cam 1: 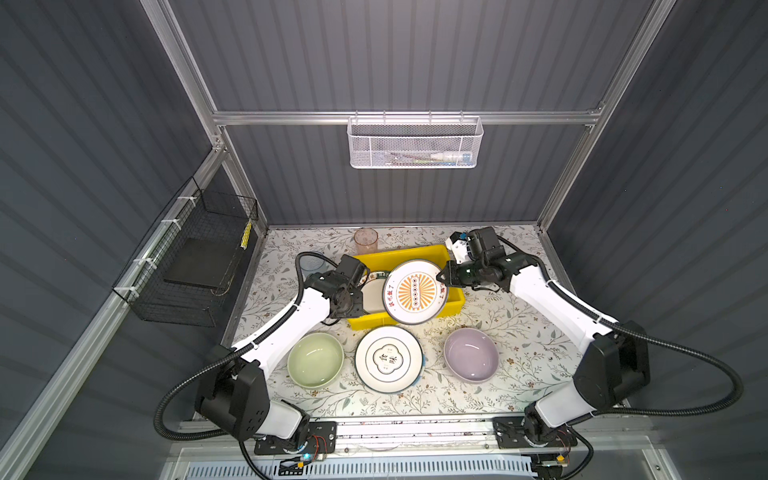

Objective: Place the mixed dishes into the plastic bin
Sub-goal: 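Lift the sunburst plate with the right gripper and carry it over the bin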

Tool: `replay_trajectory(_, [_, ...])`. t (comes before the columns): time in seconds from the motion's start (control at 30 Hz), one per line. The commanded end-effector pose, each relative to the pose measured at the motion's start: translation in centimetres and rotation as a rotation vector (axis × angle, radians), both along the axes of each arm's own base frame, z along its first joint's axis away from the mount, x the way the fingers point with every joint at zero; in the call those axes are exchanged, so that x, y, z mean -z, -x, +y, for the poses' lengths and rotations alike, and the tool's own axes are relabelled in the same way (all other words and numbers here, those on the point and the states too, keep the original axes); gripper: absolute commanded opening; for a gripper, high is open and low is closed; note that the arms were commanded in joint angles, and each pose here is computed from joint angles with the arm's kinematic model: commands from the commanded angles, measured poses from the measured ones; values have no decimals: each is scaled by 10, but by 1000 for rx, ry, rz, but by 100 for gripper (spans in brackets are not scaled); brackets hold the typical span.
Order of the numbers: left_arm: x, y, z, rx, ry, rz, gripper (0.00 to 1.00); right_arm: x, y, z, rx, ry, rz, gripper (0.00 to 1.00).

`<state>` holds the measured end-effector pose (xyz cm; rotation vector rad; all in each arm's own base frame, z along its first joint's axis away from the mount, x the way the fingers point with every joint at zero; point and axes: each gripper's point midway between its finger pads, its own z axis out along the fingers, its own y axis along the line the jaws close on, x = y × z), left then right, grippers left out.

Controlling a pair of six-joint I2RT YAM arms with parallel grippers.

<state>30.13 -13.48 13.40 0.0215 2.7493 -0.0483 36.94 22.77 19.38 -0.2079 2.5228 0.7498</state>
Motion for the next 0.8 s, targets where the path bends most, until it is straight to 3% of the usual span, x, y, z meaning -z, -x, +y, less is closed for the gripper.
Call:
replay_trajectory(0.0, [6,-4,0,13,30,16,37,-7,-30,2,50,8,-61,0])
replay_trajectory(0.2, [12,-10,3,6,84,29,32,10,-65,17,64,3,-42,0])
replay_trajectory(0.43, [19,-12,-2,26,111,52,29,32,-82,36,64,-44,9,0])
replay_trajectory(0.77, [36,-7,-1,36,102,96,21,60,-71,66,-15,-40,83,0])
